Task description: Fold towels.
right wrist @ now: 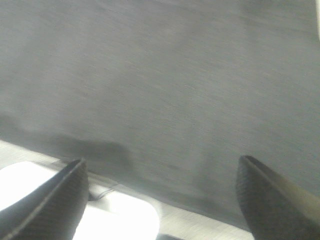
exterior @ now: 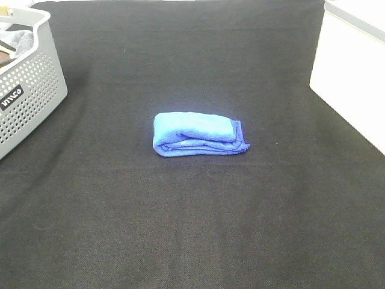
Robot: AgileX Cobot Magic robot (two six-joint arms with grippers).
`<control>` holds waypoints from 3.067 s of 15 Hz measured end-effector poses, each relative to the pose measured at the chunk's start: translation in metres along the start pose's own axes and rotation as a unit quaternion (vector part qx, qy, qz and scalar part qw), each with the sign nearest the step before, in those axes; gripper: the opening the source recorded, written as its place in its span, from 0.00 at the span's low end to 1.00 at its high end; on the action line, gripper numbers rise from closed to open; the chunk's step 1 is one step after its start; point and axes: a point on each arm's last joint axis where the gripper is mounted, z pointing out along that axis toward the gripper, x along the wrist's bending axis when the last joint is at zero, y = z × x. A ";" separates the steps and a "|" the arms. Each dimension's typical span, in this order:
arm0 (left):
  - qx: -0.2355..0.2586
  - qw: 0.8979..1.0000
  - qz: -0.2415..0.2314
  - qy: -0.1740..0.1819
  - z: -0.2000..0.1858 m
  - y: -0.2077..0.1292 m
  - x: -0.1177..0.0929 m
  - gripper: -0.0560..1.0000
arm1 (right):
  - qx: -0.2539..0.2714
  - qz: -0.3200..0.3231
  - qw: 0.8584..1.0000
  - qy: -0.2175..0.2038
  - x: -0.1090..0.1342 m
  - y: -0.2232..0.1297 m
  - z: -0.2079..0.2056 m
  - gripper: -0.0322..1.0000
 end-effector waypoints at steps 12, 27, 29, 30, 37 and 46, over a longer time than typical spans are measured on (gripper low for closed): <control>-0.096 0.990 0.097 -0.022 0.015 -0.040 0.008 0.64 | -0.146 -0.028 0.988 -0.046 -0.002 -0.080 -0.001 0.77; -0.107 0.990 0.090 0.009 0.015 -0.039 0.005 0.64 | -0.148 -0.028 0.987 -0.046 -0.002 -0.080 -0.001 0.77; -0.117 0.990 0.056 0.058 0.015 -0.040 0.005 0.64 | -0.149 -0.026 0.987 -0.048 -0.002 -0.080 -0.001 0.77; -0.128 0.988 0.044 0.076 0.013 -0.042 0.004 0.64 | -0.149 -0.018 0.987 -0.055 -0.003 -0.080 -0.001 0.77; -0.140 0.983 0.017 0.116 0.012 -0.043 0.004 0.64 | -0.225 0.036 0.966 -0.123 0.000 -0.096 -0.015 0.77; -0.140 0.983 0.017 0.116 0.012 -0.043 0.004 0.64 | -0.260 0.029 0.957 -0.126 0.004 -0.106 -0.020 0.77</control>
